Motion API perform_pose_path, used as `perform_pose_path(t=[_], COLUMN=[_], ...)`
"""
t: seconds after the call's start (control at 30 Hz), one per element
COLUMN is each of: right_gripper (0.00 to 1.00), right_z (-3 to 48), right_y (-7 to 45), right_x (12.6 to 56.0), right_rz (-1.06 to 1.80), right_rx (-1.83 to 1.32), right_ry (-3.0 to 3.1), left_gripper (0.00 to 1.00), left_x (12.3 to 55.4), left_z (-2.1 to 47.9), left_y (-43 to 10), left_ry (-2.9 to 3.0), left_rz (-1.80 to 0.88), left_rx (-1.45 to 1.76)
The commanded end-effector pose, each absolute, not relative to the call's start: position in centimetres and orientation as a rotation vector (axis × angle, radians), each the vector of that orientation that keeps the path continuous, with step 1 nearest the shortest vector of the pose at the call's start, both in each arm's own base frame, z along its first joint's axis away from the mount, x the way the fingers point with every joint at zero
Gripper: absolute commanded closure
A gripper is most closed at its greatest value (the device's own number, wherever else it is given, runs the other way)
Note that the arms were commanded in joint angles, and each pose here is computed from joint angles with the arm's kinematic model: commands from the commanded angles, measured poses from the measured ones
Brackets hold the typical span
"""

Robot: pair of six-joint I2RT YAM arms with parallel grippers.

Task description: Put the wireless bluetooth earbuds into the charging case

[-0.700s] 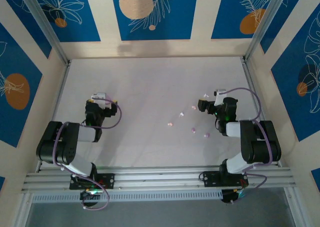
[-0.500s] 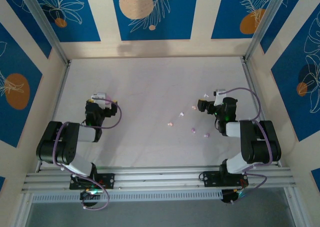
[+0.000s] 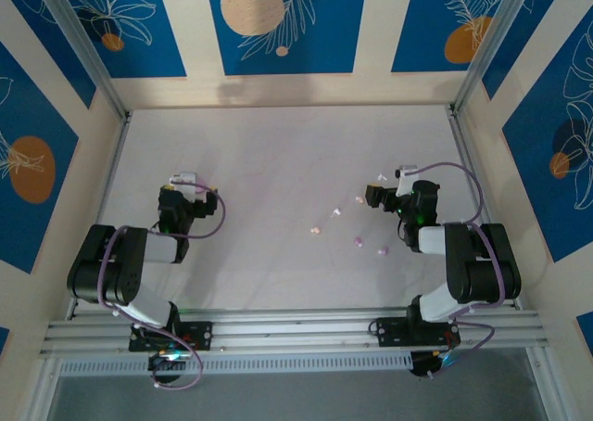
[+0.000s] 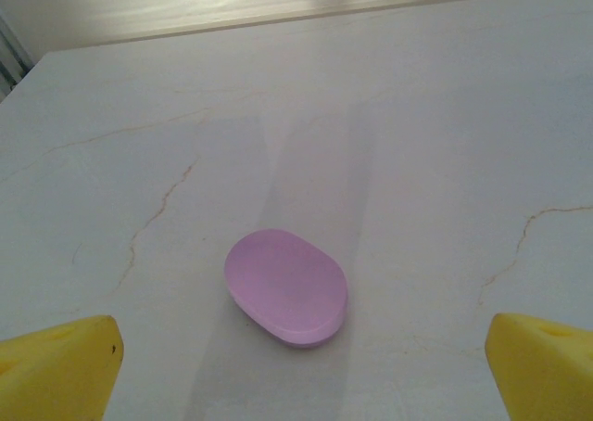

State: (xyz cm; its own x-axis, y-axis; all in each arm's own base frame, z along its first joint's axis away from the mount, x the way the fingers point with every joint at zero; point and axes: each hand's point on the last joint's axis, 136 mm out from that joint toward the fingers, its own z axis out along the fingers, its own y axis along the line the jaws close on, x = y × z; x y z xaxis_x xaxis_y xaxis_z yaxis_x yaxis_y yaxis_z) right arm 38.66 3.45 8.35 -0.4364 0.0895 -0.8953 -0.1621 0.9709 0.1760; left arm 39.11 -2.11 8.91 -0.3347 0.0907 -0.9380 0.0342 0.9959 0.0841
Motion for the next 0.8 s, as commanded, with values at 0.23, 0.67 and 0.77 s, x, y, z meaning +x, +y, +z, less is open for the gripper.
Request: perform_pose_path(t=[0.23,0.67,0.77], right_gripper=[0.01,0.01,0.01], right_z=[9.43,9.47,9.51], right_y=[3.46,3.52,3.56], right_x=[39.57,39.53,39.5], right_rz=[0.268,0.232,0.223], right_rx=[-0.077,-0.08,-0.082], right_ry=[1.959,1.953,1.95], left_gripper=[0.0,0.0,0.0], left_x=[39.68,39.5,39.38], left_z=[9.21,9.33,9.41], left_y=[-1.93,-2.18,-1.94], left_ry=[1.905,1.893,1.887], left_rz=[0.061,0.053,0.061], left_rx=[0.092,0.108,0.091])
